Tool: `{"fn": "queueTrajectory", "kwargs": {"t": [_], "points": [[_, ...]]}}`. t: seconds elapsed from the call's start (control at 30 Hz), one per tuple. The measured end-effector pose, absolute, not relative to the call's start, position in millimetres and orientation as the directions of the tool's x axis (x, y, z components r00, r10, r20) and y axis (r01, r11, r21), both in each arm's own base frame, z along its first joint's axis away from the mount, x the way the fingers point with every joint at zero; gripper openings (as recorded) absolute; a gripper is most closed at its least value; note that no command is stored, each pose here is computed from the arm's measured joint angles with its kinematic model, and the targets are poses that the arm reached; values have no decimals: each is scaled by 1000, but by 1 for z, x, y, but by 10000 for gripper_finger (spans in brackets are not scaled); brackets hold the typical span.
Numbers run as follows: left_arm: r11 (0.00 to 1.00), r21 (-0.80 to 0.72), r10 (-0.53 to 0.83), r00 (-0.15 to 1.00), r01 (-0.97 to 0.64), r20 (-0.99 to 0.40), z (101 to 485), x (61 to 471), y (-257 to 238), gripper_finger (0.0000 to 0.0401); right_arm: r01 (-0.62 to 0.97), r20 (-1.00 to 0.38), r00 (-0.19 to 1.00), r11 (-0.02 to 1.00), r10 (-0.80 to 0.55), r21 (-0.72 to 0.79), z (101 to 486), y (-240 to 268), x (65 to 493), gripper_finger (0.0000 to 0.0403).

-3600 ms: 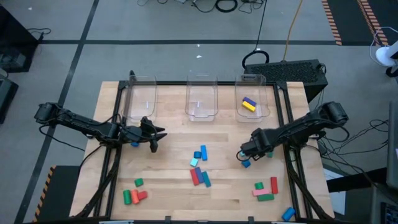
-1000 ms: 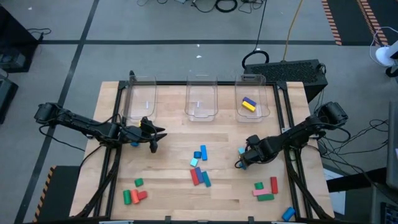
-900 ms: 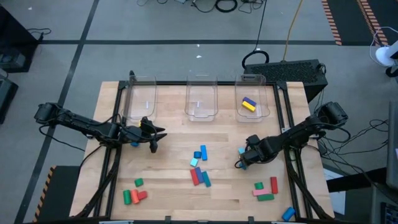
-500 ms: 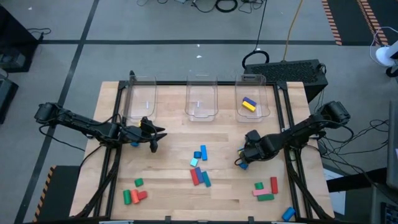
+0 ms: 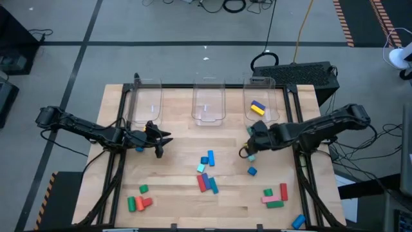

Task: Sort blocks by size
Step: Put the green rectangular block into the right transparent bin

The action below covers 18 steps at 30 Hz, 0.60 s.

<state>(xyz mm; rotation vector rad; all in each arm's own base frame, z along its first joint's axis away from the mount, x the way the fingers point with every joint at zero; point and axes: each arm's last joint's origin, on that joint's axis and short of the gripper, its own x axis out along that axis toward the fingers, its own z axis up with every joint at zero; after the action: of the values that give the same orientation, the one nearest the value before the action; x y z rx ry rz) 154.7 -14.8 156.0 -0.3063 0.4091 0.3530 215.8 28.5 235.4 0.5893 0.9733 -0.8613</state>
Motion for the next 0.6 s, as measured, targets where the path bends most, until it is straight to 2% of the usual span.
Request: {"fn": "queueTrajectory", "kwargs": {"t": [0.3,0.6], "points": [[894,-216,272,859,-393,-434,156,155,-15,136,812,-856,320,583,-406,27,268,-13,223,97],[894,-214,275,858,-395,-435,156,155,-15,136,817,-864,287,576,-414,-5,275,-52,220,98]]}}
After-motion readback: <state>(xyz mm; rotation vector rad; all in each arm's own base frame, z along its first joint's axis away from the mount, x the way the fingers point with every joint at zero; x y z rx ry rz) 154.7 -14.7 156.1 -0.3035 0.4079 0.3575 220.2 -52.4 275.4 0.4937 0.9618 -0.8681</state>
